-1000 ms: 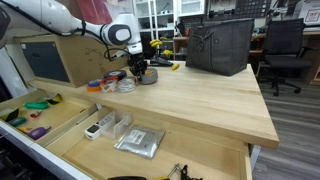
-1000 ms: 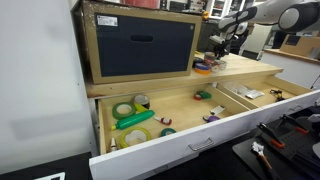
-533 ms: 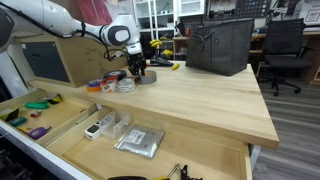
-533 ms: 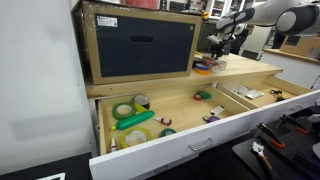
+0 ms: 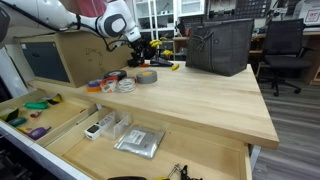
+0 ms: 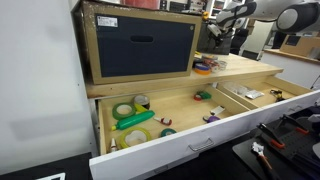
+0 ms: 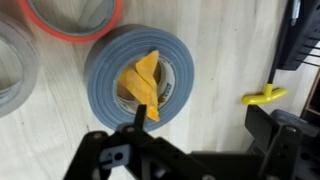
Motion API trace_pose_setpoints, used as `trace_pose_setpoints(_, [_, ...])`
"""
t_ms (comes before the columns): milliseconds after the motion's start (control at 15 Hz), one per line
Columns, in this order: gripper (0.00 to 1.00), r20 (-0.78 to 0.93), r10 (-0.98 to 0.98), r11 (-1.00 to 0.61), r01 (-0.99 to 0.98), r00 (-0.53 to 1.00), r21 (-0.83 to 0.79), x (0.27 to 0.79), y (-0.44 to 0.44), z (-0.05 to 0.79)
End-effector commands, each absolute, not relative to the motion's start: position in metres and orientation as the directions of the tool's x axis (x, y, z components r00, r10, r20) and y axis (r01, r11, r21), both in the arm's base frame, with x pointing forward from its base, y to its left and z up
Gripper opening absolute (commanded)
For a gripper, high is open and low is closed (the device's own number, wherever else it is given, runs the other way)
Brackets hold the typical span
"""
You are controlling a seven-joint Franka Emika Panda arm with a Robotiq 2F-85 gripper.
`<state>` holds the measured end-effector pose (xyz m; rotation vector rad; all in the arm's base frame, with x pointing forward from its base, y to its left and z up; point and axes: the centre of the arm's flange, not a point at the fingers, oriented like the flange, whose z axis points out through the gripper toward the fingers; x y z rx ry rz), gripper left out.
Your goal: Remove the grey tape from the drawer
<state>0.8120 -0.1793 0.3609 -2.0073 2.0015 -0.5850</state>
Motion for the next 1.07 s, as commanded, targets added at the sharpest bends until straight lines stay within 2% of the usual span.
trace_pose_setpoints(0, [1.00, 0.101, -0.991, -0.130, -0.870, 0.092, -0.475, 0.790, -0.169, 0.426])
trace_pose_setpoints(467, [1.00, -0.006, -0.924, -0.344, -0.834, 0.383, -0.431, 0.734, -0.155, 0.517])
trace_pose_setpoints(1000, [1.00, -0.003, -0.738, -0.658, -0.721, 0.674, -0.216, 0.649, -0.140, 0.500])
